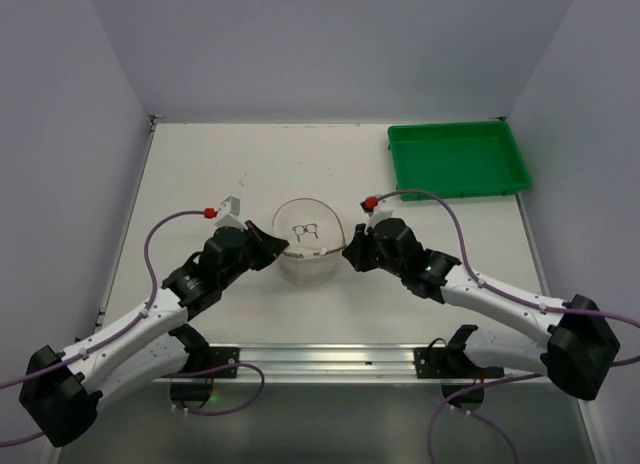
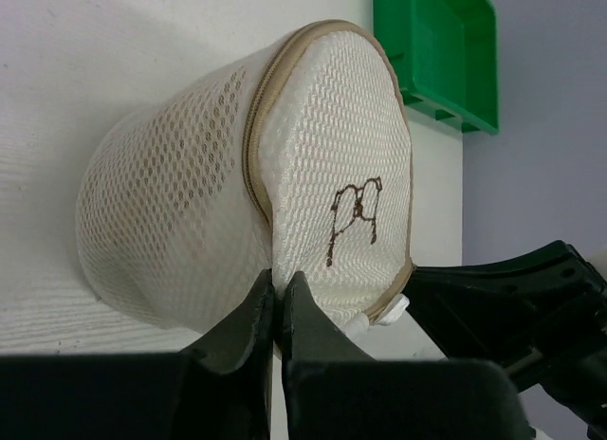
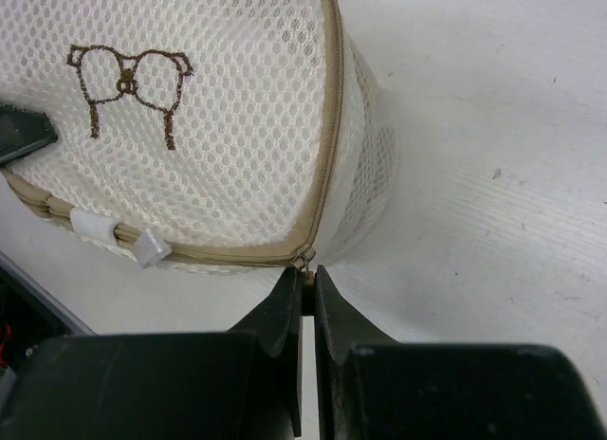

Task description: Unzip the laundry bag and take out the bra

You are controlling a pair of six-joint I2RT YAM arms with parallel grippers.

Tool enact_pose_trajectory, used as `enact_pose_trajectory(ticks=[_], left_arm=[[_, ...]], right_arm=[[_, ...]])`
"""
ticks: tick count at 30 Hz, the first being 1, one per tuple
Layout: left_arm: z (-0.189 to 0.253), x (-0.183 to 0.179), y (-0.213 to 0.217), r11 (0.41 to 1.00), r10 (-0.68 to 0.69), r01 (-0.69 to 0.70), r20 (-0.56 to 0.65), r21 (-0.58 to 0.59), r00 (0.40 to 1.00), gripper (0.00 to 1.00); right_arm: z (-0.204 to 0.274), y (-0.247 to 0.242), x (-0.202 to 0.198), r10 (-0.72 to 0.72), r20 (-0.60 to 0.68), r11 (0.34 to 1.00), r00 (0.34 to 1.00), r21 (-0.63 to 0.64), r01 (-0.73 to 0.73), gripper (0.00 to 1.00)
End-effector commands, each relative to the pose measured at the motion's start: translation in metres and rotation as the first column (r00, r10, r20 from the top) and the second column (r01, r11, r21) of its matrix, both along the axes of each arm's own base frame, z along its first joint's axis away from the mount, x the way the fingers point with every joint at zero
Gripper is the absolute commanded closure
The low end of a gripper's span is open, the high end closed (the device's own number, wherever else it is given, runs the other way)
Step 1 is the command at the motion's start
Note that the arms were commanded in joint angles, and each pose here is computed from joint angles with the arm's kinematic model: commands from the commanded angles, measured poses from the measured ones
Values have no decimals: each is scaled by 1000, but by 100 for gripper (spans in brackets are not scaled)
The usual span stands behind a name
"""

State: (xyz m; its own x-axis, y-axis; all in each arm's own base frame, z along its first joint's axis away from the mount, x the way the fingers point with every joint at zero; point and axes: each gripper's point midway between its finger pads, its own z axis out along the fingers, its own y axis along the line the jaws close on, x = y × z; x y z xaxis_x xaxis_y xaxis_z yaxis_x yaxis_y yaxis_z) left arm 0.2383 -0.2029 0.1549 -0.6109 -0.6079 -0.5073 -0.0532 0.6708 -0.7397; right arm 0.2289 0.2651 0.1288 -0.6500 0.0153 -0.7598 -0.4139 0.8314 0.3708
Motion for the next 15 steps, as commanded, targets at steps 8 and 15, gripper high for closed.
enact_pose_trajectory(ticks=[8,15], left_arm=[[-8,37,24,975,-111,98,53,200,992,100],[38,87,-14,962,-205,179,115,205,972,41]], right_arm=[[3,-9,-12,98,15,995,995,-3,-98,100],[20,70,-35,232,-12,970,973,82,-231,100]])
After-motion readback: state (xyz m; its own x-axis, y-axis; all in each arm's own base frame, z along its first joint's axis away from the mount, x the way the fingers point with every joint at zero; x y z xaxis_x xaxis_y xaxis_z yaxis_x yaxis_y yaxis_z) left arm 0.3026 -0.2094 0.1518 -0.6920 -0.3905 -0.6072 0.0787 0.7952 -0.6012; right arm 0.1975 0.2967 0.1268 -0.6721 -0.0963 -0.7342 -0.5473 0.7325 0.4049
